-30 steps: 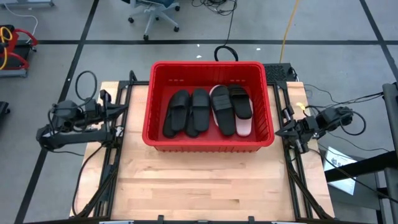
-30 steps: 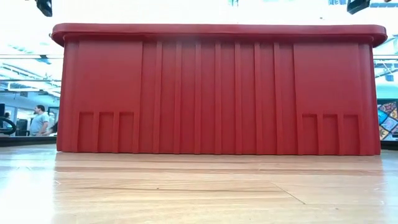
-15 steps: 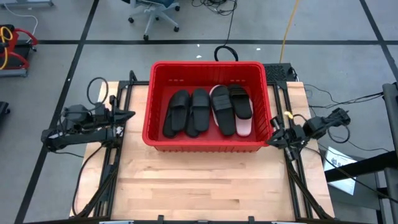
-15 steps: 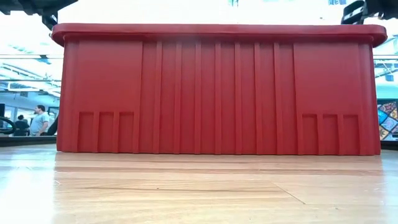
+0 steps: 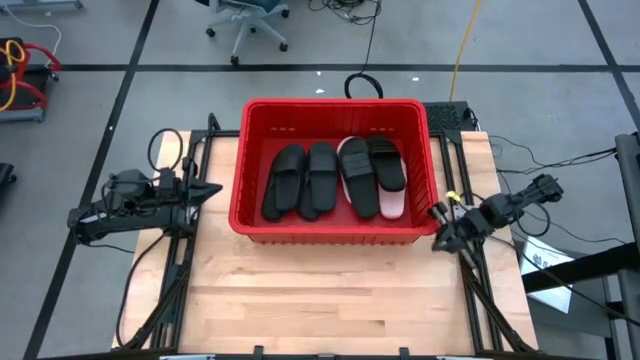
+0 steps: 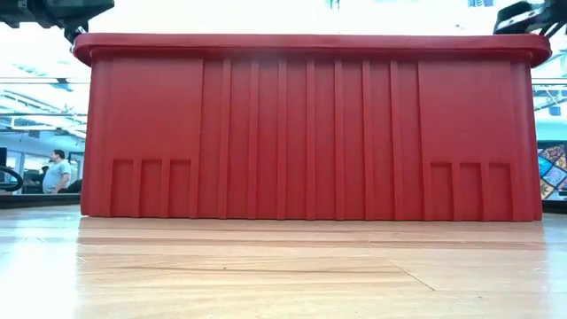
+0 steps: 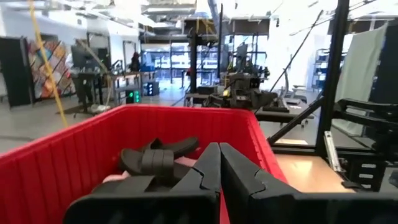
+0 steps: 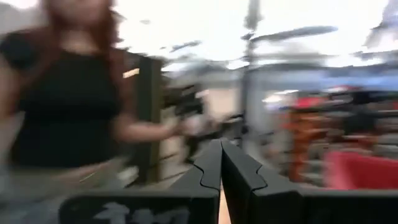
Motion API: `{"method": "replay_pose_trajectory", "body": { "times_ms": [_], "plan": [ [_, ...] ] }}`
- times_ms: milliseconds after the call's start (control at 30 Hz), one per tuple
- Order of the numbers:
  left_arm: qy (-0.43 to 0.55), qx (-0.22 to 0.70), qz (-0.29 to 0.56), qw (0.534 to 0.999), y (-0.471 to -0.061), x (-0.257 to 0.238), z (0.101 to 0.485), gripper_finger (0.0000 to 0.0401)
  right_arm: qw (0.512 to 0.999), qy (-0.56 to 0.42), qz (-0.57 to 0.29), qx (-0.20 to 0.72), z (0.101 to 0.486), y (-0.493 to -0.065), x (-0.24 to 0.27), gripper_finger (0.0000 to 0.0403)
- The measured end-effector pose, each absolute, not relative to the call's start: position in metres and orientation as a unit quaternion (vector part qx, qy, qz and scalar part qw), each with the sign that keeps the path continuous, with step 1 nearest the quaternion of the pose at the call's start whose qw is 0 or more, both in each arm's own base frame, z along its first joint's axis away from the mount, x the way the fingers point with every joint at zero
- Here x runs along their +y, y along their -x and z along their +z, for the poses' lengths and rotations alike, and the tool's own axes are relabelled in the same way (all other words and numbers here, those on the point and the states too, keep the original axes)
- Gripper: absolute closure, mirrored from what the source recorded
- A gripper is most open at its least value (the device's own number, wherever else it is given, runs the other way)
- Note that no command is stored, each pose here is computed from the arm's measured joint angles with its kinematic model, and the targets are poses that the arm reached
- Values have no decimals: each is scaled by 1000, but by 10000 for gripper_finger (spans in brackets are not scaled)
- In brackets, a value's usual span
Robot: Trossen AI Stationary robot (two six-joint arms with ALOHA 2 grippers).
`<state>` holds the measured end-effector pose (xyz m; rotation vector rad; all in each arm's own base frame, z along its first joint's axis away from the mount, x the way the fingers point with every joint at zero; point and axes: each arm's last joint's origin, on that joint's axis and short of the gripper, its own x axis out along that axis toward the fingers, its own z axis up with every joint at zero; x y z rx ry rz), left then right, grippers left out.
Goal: Pick and place slides into bin
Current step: Return to Home Position
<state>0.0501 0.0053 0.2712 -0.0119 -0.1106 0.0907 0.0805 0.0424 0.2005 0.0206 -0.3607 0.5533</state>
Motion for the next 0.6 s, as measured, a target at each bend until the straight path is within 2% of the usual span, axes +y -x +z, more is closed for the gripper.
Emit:
{"method": "replay_pose_trajectory", "body": {
  "times_ms": [167, 267, 400, 600],
  "plan": [
    [-3, -62, 23, 998, -50, 4, 272, 396, 877, 22, 444, -182, 199, -73, 50, 403],
    [-4, -59, 9, 998, -50, 3, 272, 392, 841, 37, 508, -183, 198, -70, 53, 403],
    [-4, -52, -21, 998, -50, 1, 271, 398, 815, 41, 555, -162, 194, -68, 55, 403],
    [-3, -24, -109, 994, -50, -4, 265, 389, 816, 31, 563, -124, 188, -69, 55, 403]
  ]
}}
